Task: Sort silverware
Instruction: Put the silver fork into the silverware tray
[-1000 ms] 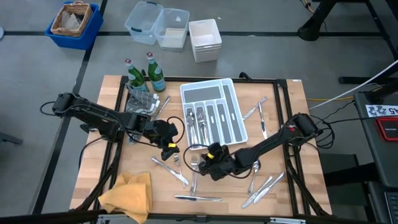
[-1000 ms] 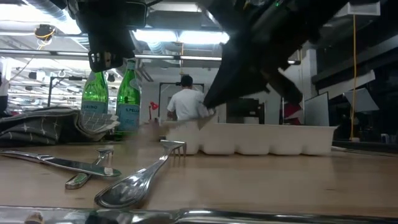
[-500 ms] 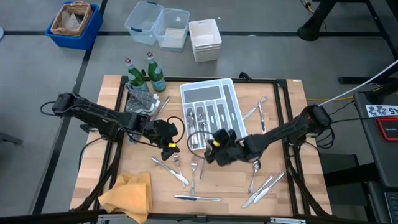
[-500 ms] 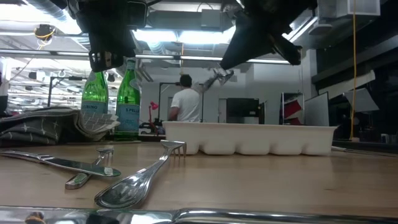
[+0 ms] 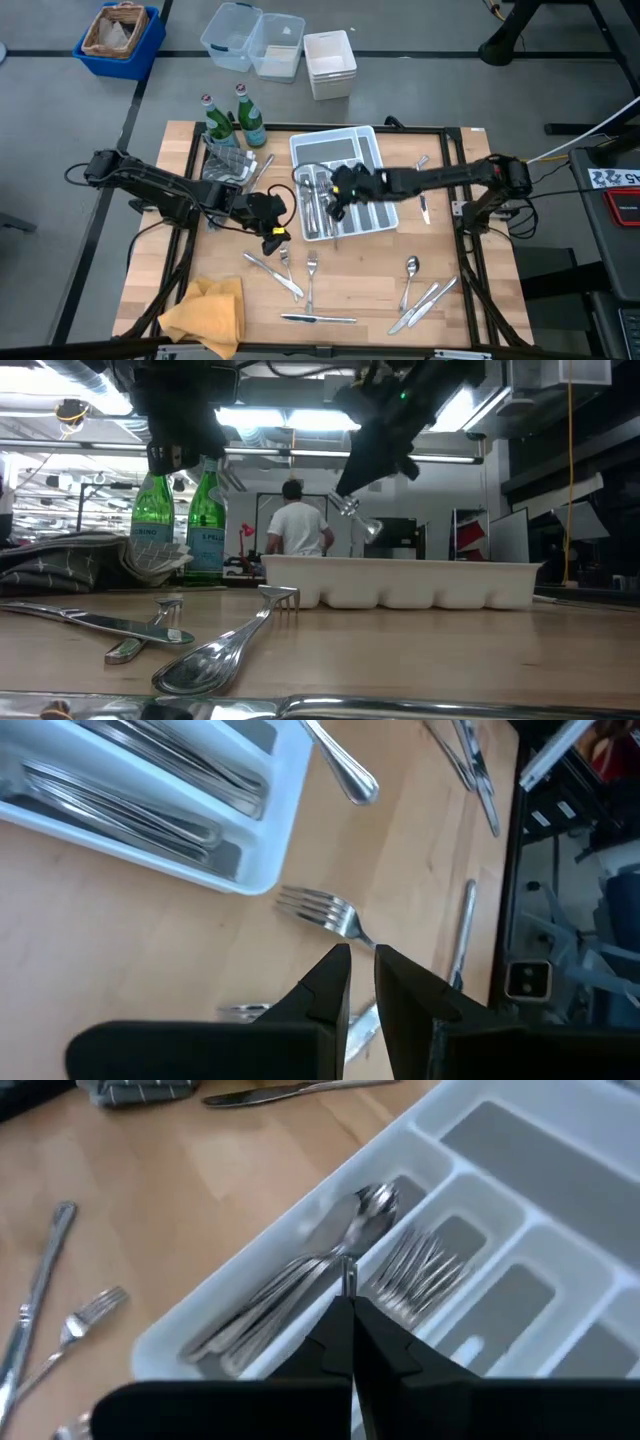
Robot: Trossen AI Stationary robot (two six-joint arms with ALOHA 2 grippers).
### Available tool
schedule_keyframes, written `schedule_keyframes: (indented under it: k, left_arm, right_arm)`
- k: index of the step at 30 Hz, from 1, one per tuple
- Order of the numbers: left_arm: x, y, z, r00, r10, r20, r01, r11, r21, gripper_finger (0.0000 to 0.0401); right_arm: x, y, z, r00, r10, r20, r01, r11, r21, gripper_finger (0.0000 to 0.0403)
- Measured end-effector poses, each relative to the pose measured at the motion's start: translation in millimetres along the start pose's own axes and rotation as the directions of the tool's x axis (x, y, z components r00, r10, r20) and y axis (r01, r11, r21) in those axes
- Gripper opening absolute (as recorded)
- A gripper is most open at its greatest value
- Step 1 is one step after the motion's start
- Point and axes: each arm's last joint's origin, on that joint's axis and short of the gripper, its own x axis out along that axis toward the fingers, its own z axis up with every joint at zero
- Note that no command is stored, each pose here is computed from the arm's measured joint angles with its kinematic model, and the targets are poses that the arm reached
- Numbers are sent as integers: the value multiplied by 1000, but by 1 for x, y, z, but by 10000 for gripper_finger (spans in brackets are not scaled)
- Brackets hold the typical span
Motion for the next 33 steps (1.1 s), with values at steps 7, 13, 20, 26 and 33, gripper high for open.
schedule_keyframes:
  k: [7,13,20,26,33]
  left_arm:
    - [0,2,1,997,53,48,-53,999,-4,40]
    - [0,3,2,994,85,76,-83,996,-28,40]
    - [0,3,3,989,109,98,-104,993,-51,40]
    - [0,4,3,988,117,105,-111,992,-58,40]
    - [0,4,3,988,117,104,-111,992,-58,40]
  right_arm:
    - [14,-42,26,997,73,38,-72,997,-31,3]
    - [35,-65,26,999,42,0,-42,998,-50,3]
    - [61,-69,24,992,123,10,-122,991,-59,3]
    - [79,-69,13,990,131,-54,-134,990,-54,3]
    - [92,-70,4,987,132,-95,-136,990,-40,3]
